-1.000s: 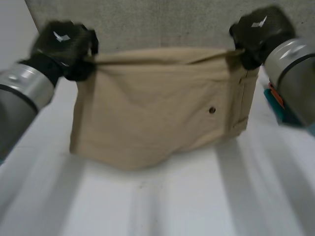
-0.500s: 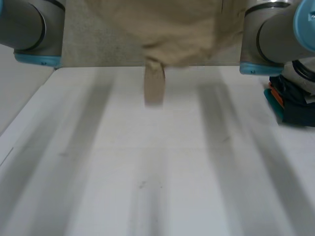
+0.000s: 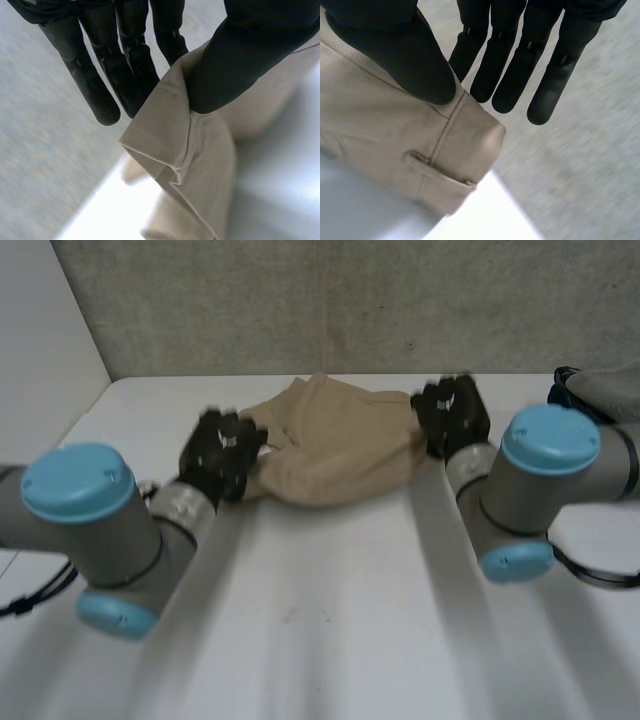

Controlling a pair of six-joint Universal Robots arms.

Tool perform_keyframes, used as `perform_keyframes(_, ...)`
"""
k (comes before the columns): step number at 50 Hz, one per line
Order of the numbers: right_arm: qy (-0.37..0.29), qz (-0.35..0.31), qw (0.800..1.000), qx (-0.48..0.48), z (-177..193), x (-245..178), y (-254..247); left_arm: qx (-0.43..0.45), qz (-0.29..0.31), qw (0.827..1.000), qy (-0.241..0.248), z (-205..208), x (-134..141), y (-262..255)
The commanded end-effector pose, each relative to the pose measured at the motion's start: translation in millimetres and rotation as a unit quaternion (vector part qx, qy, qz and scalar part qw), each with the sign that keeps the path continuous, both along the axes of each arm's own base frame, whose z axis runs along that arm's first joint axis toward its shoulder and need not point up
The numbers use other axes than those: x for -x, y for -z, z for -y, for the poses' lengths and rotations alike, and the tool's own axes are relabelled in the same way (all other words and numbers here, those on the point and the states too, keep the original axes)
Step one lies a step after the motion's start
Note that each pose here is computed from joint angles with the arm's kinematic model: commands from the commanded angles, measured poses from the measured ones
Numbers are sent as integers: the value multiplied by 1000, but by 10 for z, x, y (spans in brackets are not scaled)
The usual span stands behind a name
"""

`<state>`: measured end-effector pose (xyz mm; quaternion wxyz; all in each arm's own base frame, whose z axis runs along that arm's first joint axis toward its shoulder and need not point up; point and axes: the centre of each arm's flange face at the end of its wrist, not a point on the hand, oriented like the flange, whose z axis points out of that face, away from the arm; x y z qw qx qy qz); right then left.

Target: Fold the laundry.

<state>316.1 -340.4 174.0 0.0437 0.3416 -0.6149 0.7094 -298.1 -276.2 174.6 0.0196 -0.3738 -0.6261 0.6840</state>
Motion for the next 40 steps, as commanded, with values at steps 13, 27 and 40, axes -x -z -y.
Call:
perform_keyframes(13, -24, -192, 961, -197, -1512, 741, -176, -204, 143, 968, 4, -1601, -644, -184)
perform_keyframes(27, -33, -226, 947, -228, -1840, 906, -126, -216, 162, 963, 22, -1709, -626, -244)
perform_keyframes(40, 2, -138, 982, -126, -1071, 579, -309, 41, 118, 992, -4, -213, -13, -398)
